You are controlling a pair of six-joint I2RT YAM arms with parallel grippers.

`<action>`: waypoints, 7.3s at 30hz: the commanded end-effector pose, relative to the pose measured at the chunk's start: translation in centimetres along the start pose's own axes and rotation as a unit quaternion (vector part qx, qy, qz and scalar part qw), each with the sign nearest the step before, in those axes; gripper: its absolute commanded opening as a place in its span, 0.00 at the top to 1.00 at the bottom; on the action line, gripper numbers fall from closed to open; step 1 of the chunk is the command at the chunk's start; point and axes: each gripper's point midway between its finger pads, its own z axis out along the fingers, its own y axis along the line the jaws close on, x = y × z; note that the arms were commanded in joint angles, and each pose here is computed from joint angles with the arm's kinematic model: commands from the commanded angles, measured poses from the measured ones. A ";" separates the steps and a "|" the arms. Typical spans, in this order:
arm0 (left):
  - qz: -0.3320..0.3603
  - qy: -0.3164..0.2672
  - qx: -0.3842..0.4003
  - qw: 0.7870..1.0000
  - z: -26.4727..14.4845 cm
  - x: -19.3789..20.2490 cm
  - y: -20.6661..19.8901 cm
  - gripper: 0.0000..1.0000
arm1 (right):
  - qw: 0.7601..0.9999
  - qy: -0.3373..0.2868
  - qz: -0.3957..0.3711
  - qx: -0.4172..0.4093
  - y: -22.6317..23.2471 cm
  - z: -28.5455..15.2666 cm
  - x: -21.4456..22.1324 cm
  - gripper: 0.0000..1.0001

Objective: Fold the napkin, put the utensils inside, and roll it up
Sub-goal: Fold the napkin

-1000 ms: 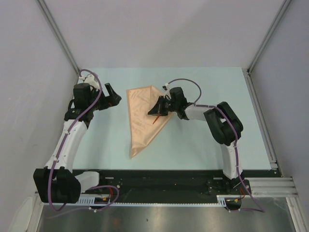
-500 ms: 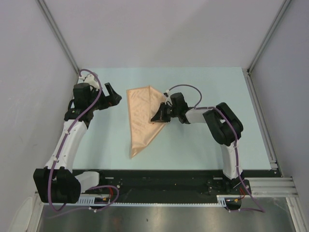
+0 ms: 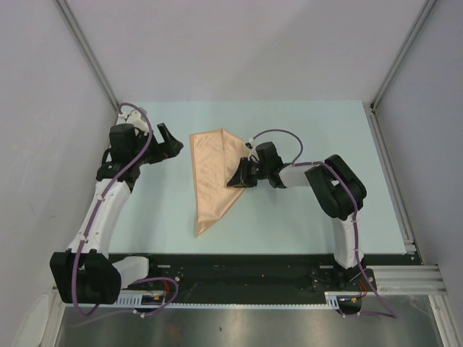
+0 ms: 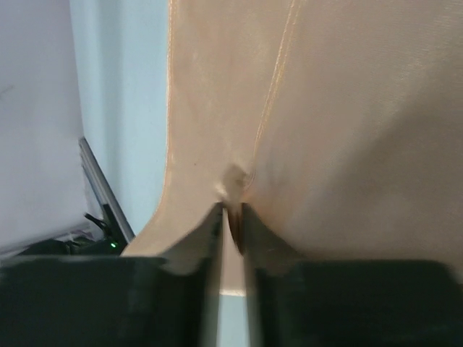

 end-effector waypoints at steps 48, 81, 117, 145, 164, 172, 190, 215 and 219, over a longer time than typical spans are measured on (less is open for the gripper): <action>0.000 -0.032 0.027 0.999 -1.3 -1.4 -1.3 0.00 | 0.961 0.109 -0.237 -0.094 14.6 1.9 14.1 0.47; 0.005 -0.036 0.030 0.999 -1.7 -1.7 -1.6 0.00 | 0.780 0.038 -0.596 0.189 12.8 1.5 18.8 0.33; -0.003 -0.027 0.048 0.999 -1.4 -1.3 -2.1 0.00 | 0.766 0.047 -0.614 0.184 10.7 4.5 19.0 0.37; -0.003 -0.026 0.049 0.998 -1.4 -1.2 -2.1 0.00 | 0.815 0.096 -0.560 0.110 11.9 4.9 21.2 1.00; 0.000 -0.033 0.044 0.998 -1.7 -1.5 -2.1 0.00 | 0.918 -0.020 -0.396 0.013 16.4 0.2 10.3 1.00; -0.001 -0.031 0.045 0.999 -1.6 -1.4 -2.1 0.00 | 0.938 -0.087 -0.334 0.036 12.3 -3.0 3.0 1.00; -0.005 -0.027 0.050 0.998 -1.5 -1.2 -2.2 0.00 | 0.945 -0.178 -0.255 0.102 3.5 -9.2 -6.5 1.00; -0.007 -0.021 0.049 0.999 -1.2 -1.0 -2.0 0.00 | 0.952 -0.168 -0.197 0.164 -4.9 -9.1 -9.3 0.93; -0.007 -0.021 0.048 0.999 -1.1 -1.0 -2.0 0.00 | 0.948 -0.172 -0.204 0.174 -4.6 -10.4 -10.5 0.48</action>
